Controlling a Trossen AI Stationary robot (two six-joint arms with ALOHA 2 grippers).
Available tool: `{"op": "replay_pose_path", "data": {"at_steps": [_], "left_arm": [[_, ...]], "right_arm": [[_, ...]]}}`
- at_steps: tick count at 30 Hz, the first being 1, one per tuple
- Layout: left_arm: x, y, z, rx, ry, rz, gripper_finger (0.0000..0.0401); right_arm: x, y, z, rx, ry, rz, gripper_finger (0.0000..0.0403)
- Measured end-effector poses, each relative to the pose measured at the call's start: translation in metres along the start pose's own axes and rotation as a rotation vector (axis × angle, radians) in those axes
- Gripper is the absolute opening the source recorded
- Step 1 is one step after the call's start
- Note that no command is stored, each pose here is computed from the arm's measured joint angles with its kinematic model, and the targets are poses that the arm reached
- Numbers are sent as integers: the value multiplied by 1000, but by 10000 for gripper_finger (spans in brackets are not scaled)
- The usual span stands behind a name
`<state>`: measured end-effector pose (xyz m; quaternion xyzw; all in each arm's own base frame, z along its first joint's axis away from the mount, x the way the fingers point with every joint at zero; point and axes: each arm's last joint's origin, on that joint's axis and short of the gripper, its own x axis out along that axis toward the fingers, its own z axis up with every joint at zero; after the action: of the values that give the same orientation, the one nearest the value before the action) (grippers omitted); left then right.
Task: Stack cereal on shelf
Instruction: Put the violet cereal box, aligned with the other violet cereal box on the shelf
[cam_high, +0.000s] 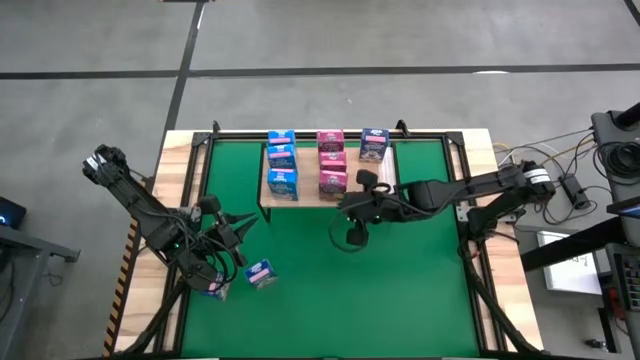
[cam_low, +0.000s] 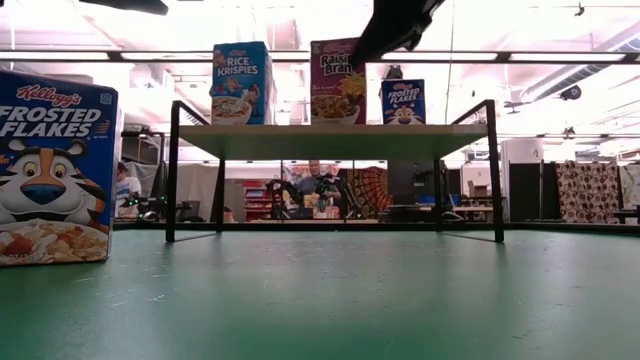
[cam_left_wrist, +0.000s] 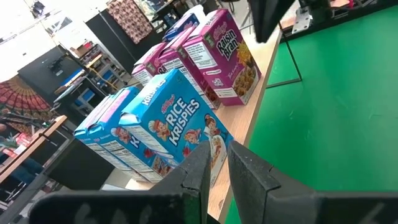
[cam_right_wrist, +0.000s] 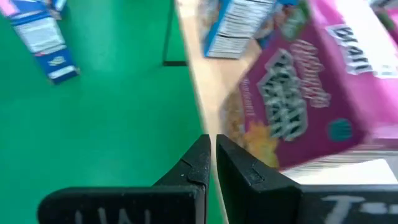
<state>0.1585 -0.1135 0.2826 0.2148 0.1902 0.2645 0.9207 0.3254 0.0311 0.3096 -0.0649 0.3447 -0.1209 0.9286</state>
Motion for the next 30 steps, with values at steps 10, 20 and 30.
{"op": "replay_pose_path", "data": {"at_steps": [10,20,30], "left_arm": [[0,0,0,0,0,0,39],[0,0,0,1,0,0,39],[0,0,0,0,0,0,39]], "right_arm": [[8,-19,-2,8,28,-48,18],[7,-20,-7,-10,87,-49,18],[5,-20,-13,17,142,-48,18]]}}
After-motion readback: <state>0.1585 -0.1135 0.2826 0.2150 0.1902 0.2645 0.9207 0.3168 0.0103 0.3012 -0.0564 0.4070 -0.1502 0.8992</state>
